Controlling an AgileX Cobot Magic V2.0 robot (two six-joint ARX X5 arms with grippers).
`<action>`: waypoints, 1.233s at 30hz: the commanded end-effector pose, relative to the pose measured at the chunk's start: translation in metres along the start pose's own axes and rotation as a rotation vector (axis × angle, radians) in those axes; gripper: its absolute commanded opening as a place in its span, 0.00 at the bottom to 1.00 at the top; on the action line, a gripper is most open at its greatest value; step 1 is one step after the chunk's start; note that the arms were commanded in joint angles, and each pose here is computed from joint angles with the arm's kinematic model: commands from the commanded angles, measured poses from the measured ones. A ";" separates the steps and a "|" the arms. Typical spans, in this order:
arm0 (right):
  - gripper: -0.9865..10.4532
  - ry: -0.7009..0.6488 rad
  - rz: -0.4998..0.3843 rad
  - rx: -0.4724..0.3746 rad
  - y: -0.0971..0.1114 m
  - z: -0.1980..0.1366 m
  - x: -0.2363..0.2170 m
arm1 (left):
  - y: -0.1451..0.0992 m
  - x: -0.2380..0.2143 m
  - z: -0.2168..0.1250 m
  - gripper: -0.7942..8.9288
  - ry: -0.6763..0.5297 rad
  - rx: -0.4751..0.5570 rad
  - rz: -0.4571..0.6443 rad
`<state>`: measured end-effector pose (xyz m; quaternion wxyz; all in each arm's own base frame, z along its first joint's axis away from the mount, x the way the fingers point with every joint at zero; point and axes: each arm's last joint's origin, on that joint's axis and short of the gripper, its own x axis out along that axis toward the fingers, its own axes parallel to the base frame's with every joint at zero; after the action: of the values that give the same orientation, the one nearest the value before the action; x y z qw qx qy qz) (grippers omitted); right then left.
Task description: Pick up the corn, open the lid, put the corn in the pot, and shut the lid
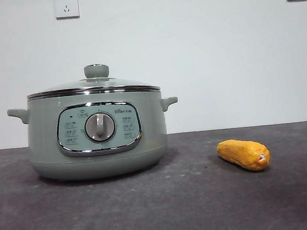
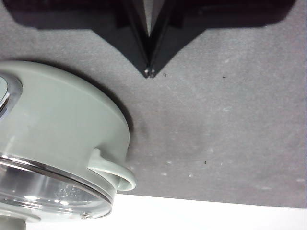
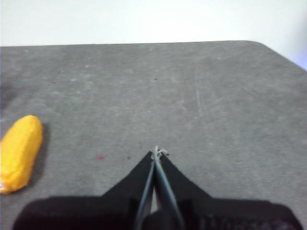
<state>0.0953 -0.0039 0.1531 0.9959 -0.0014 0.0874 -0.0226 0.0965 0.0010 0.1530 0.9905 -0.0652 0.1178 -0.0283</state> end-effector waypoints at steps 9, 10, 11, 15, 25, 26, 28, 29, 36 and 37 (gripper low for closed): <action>0.08 -0.160 0.133 0.219 0.003 0.047 -0.016 | -0.011 -0.023 0.051 0.08 -0.086 -0.113 -0.117; 0.08 -0.167 0.146 0.230 0.003 0.053 -0.019 | -0.013 -0.026 0.058 0.08 -0.092 -0.112 -0.125; 0.08 -0.172 0.162 0.236 0.004 0.060 -0.022 | -0.014 -0.029 0.065 0.08 -0.097 -0.109 -0.136; 0.08 -0.158 0.225 0.248 0.005 0.096 -0.035 | -0.021 -0.045 0.097 0.08 -0.093 -0.099 -0.185; 0.08 0.138 0.385 0.122 0.010 0.164 -0.054 | -0.035 -0.069 0.157 0.08 0.114 -0.007 -0.328; 0.08 0.175 0.394 0.113 0.010 0.168 -0.055 | -0.036 -0.070 0.162 0.08 0.139 0.006 -0.329; 0.08 0.253 0.414 0.096 0.010 0.178 -0.055 | -0.038 -0.073 0.171 0.08 0.193 0.033 -0.344; 0.08 0.284 0.422 0.092 0.011 0.182 -0.055 | -0.039 -0.074 0.174 0.08 0.211 0.044 -0.354; 0.08 0.468 0.547 0.066 0.013 0.203 -0.052 | -0.044 -0.078 0.193 0.08 0.250 0.048 -0.472; 0.08 0.483 0.556 0.064 0.014 0.205 -0.051 | -0.045 -0.078 0.193 0.08 0.252 0.046 -0.485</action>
<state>0.0813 0.0115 0.3623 0.9153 0.0751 0.3176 0.2362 0.0650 -0.0134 0.3630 0.9346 -0.0740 0.2239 -0.2664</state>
